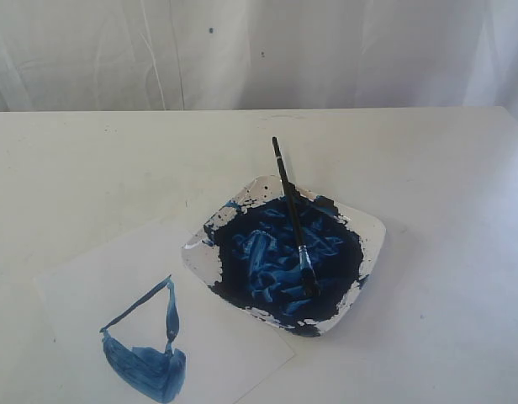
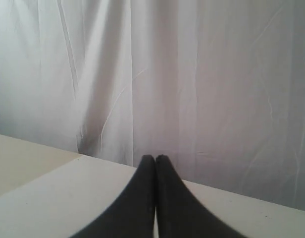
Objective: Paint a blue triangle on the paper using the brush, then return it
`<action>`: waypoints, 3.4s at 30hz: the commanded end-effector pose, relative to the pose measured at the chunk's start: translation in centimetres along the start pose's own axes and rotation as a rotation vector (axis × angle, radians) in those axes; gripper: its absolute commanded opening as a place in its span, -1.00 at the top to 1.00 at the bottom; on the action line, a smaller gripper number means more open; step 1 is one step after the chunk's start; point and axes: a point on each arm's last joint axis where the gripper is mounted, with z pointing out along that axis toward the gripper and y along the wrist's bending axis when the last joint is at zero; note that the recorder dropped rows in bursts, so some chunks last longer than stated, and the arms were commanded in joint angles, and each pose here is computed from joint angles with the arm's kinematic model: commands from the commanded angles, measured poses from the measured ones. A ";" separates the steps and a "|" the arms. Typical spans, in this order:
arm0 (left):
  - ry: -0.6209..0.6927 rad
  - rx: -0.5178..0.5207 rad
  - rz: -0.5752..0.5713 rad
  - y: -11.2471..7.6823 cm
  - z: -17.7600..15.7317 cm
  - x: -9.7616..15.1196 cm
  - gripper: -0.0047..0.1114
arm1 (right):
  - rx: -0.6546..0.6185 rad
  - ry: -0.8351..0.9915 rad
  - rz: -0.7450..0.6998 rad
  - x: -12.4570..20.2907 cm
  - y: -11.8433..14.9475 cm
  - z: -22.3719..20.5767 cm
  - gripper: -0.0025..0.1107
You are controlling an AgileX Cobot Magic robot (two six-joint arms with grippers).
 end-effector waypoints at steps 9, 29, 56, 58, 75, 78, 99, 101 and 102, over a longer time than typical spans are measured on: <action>0.036 0.043 -0.097 -0.3 -0.1 1.4 0.92 | 0.002 -0.006 -0.017 0.0 0.0 0.0 0.96; 0.422 0.181 0.170 -0.8 -1.4 10.1 0.92 | 0.002 -0.006 -0.017 0.0 0.0 0.0 0.96; 0.556 0.229 0.239 -0.8 -2.1 12.6 0.92 | 0.002 -0.004 -0.017 0.1 0.0 0.0 0.96; 0.556 0.229 0.239 -0.8 -2.1 12.6 0.92 | 0.002 -0.004 -0.017 0.1 0.0 0.0 0.96; 0.555 0.233 0.239 -0.8 -2.1 12.6 0.92 | 0.002 -0.004 -0.017 0.1 0.0 0.0 0.96; 0.555 0.259 0.241 -0.9 -2.2 12.6 0.92 | 0.002 -0.004 -0.017 0.1 0.0 0.0 0.96; 0.554 0.274 0.242 -1.0 -2.2 12.6 0.92 | -0.183 -0.010 -0.067 0.0 1.0 -0.1 0.96; 0.554 0.274 0.242 -1.0 -2.2 12.6 0.92 | -0.203 -0.011 -0.072 0.0 1.1 -0.1 0.96; 0.554 0.274 0.242 -1.0 -2.2 12.6 0.92 | -0.218 -0.011 -0.076 0.1 1.2 -0.1 0.96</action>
